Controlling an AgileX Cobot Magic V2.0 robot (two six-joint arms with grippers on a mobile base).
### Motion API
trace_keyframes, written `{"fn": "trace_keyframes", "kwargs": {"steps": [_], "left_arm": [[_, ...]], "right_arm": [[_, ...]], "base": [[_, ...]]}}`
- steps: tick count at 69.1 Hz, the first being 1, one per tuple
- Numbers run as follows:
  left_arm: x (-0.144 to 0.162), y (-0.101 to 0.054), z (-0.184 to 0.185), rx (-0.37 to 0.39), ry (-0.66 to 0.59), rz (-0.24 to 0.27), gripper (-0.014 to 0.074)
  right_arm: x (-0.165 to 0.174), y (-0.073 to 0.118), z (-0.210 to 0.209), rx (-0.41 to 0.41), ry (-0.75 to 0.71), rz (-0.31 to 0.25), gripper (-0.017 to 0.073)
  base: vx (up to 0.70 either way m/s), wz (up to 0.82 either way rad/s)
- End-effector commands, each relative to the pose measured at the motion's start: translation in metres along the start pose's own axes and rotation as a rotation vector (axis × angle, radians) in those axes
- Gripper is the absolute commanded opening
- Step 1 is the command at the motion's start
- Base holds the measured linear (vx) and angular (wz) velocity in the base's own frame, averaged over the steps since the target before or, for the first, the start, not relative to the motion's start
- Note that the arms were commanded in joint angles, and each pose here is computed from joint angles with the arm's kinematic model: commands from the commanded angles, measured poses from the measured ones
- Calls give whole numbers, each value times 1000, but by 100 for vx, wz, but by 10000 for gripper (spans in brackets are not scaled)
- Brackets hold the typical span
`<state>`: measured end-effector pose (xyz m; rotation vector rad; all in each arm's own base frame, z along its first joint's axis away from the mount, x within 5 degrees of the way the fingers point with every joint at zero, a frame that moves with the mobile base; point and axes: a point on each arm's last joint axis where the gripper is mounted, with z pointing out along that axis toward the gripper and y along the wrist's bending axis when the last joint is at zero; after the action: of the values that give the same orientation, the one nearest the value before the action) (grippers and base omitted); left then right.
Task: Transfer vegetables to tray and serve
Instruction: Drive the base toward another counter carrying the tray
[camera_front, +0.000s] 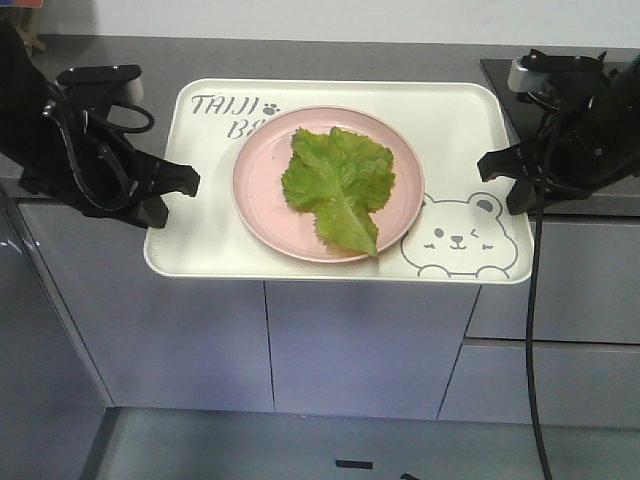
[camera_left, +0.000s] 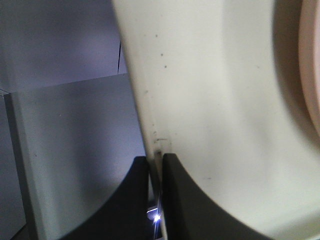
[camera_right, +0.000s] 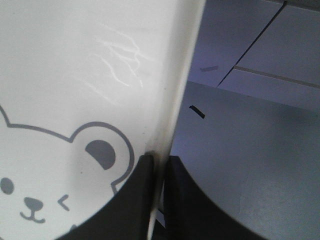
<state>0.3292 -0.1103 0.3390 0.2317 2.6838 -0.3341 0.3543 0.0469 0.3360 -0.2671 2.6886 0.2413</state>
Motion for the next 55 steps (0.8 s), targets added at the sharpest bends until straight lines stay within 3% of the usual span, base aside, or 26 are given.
{"fn": "trace_keyframes", "kwargs": {"steps": [1, 55], "left_arm": [[-7, -19, -28, 106, -140, 10, -6], [-7, -19, -28, 107, -140, 9, -6]], "right_arm": [[-6, 14, -27, -63, -121, -18, -6], [-6, 14, -27, -63, -121, -18, -6]], "base": [[3, -5], [6, -2]]}}
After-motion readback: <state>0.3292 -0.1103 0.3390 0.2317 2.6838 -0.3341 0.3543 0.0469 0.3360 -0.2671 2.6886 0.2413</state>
